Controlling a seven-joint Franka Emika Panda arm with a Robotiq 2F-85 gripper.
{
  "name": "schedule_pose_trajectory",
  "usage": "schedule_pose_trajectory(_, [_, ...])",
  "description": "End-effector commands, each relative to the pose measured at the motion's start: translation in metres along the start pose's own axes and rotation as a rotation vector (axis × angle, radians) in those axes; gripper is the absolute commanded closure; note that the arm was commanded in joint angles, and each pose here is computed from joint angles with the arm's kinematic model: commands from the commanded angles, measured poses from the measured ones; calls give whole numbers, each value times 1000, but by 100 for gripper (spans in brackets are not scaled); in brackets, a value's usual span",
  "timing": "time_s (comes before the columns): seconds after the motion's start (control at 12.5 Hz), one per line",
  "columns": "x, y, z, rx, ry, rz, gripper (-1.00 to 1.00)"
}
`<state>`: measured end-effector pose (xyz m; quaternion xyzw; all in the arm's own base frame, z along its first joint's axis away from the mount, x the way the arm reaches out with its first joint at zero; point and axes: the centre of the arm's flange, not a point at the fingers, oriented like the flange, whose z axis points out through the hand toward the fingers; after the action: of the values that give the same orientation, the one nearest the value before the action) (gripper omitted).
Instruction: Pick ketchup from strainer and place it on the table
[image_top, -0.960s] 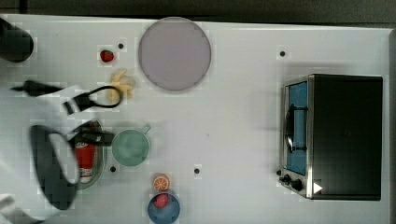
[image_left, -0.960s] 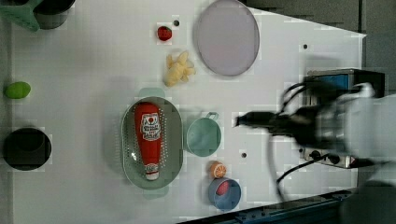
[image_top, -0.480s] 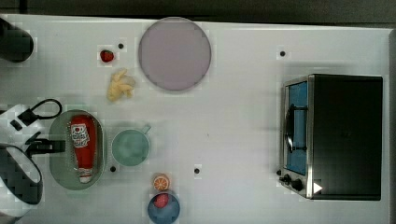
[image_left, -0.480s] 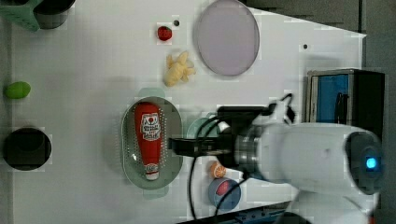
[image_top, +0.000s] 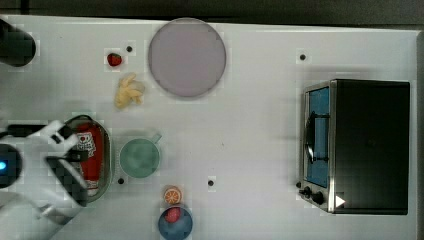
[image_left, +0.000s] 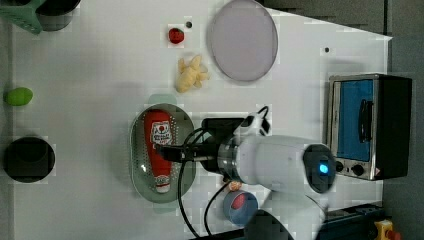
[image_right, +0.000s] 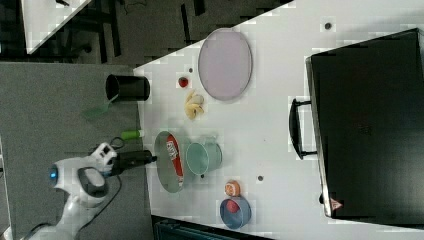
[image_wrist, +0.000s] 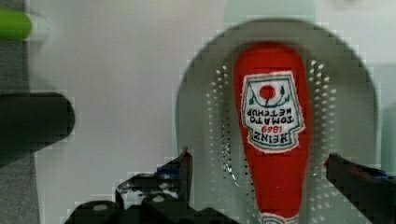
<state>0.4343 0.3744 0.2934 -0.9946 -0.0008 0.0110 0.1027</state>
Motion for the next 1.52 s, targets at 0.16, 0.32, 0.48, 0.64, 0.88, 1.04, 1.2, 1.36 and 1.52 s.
schedule_pose_trajectory(0.16, [4,21,53,61,-31,86,-100])
schedule_pose_trajectory(0.32, [1,27,78,68,-73,103,-100])
schedule_pose_trajectory(0.48, [1,31,97,85,-84,118,-100])
schedule_pose_trajectory(0.64, [1,33,111,95,-77,119,-100])
schedule_pose_trajectory(0.88, [0,39,126,72,-61,86,-43])
schedule_pose_trajectory(1.04, [-2,29,121,97,-38,73,-17])
schedule_pose_trajectory(1.2, [-3,22,110,104,-23,61,-17])
schedule_pose_trajectory(1.36, [1,19,84,74,0,45,-17])
schedule_pose_trajectory(1.52, [10,20,43,14,29,44,-17])
